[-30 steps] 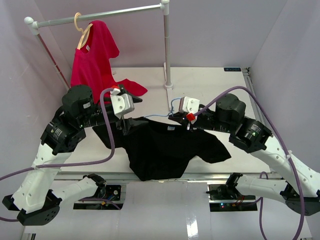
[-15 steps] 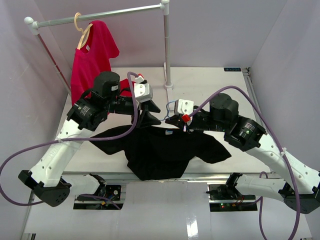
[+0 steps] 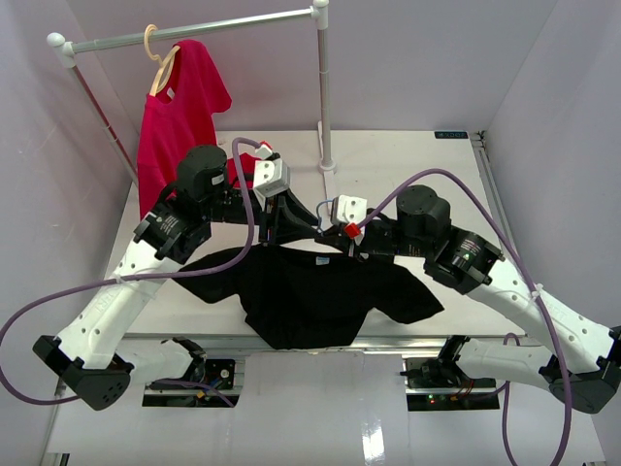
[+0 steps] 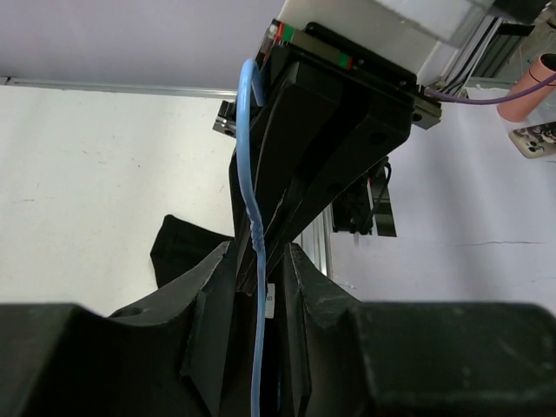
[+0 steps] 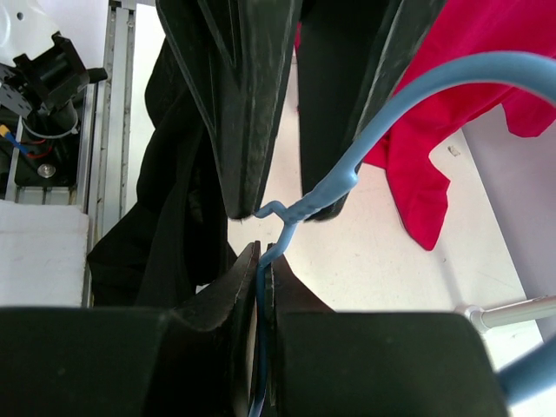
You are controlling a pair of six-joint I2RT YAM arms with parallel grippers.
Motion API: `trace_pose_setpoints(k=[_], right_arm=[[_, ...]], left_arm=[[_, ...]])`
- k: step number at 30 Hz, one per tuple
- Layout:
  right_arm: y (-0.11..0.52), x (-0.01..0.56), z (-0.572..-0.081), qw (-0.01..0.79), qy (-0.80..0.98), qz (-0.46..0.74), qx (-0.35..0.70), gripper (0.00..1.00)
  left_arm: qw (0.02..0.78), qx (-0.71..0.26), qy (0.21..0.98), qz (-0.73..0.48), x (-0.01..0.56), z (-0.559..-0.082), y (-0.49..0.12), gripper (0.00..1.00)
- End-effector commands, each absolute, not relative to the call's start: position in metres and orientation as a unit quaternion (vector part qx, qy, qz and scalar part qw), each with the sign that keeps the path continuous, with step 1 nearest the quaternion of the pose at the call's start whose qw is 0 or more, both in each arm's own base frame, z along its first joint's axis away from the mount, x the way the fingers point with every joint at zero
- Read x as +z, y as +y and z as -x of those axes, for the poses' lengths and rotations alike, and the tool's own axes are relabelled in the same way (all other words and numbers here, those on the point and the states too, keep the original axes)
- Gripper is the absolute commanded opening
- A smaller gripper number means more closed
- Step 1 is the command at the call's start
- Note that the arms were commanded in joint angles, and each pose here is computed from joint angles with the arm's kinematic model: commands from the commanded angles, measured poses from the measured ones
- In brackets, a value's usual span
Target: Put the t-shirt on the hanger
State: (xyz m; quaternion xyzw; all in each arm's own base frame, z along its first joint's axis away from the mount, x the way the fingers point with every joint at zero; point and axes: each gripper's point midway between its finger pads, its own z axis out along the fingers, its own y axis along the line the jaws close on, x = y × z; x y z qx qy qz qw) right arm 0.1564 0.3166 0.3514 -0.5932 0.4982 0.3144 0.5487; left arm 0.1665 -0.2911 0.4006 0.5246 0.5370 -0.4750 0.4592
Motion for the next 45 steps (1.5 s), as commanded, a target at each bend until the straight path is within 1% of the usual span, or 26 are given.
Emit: trace_pose_setpoints(k=[1, 4, 9, 14, 21, 25, 30, 32, 35, 40, 45], right_arm=[[0.323, 0.379, -0.16, 0.589, 0.474, 0.567, 0.327, 0.08], [0.324, 0.381, -0.164, 0.598, 0.475, 0.558, 0.326, 0.08], [0.321, 0.386, -0.167, 0.609, 0.474, 0.549, 0.321, 0.08], [0.316, 0.388, -0.165, 0.614, 0.471, 0.551, 0.313, 0.08], [0.309, 0.391, -0.16, 0.614, 0.467, 0.556, 0.308, 0.08], [0.305, 0.386, -0.157, 0.607, 0.468, 0.565, 0.305, 0.08], [0.3, 0.386, -0.148, 0.604, 0.458, 0.575, 0.309, 0.08], [0.3, 0.386, -0.146, 0.597, 0.458, 0.58, 0.311, 0.08], [0.298, 0.388, -0.144, 0.596, 0.457, 0.582, 0.311, 0.08], [0.292, 0.395, -0.14, 0.607, 0.447, 0.58, 0.309, 0.08], [0.287, 0.405, -0.139, 0.616, 0.442, 0.578, 0.303, 0.08]], left_arm=[[0.451, -0.495, 0.535, -0.516, 0.401, -0.162, -0.293, 0.39], [0.448, -0.492, 0.547, -0.507, 0.394, -0.165, -0.293, 0.4], [0.463, -0.466, 0.562, -0.502, 0.379, -0.169, -0.286, 0.47], [0.486, -0.423, 0.571, -0.509, 0.373, -0.172, -0.273, 0.47], [0.474, -0.412, 0.584, -0.515, 0.379, -0.167, -0.267, 0.48], [0.477, -0.396, 0.589, -0.519, 0.389, -0.163, -0.258, 0.58], [0.49, -0.38, 0.592, -0.514, 0.401, -0.16, -0.249, 0.65], [0.482, -0.382, 0.597, -0.515, 0.401, -0.157, -0.248, 0.67], [0.474, -0.378, 0.603, -0.518, 0.397, -0.156, -0.246, 0.67], [0.462, -0.37, 0.614, -0.522, 0.378, -0.152, -0.24, 0.72], [0.452, -0.375, 0.617, -0.524, 0.371, -0.148, -0.239, 0.7]])
